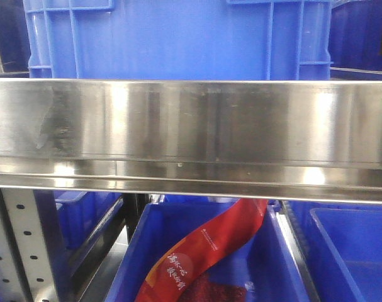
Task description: Grab PVC pipe and place in blue bin
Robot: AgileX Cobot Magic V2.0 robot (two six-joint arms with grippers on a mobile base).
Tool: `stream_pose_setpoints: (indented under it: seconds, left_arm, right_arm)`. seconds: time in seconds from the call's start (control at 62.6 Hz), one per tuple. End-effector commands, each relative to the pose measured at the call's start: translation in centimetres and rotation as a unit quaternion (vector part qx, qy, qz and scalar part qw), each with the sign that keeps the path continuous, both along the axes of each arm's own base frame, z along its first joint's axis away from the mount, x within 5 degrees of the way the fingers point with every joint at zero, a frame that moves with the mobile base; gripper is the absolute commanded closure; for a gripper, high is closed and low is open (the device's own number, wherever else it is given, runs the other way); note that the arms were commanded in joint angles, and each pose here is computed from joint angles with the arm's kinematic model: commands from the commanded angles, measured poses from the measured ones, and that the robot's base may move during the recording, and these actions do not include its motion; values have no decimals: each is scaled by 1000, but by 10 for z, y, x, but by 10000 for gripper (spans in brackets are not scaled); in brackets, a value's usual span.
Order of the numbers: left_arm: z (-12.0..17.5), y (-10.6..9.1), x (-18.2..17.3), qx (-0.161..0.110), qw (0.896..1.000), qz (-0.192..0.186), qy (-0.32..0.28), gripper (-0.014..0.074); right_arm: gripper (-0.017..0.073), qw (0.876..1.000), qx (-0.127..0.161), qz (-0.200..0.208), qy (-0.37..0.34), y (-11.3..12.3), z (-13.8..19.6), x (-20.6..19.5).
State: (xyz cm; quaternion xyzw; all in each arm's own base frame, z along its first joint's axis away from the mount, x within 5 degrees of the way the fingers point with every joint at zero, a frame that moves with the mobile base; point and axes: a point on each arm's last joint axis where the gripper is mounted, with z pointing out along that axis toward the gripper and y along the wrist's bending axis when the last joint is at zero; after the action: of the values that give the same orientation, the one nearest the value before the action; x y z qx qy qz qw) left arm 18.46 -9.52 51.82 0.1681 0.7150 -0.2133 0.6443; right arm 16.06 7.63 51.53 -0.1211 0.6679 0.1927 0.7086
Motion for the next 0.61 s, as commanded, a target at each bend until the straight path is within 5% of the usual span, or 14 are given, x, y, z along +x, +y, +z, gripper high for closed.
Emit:
stream_pose_setpoints:
  seconds: [0.0,0.16,0.319,0.591]
  left_arm:
    - [-10,7,-16,-8,1000,5,-14,704]
    - [-50,19,-35,-20,999,21,-25,704]
    - [-108,29,-54,-9,1000,28,3,704]
    - [-162,39,-75,6,999,30,35,704]
  right_arm:
    - [721,999,0,-6,-33,-6,-9,-10]
    - [721,1000,-10,-5,-8,-9,-57,-17]
    - [721,998,11,7,60,-11,-104,-26]
    - [721,996,0,6,88,-11,-133,-26]
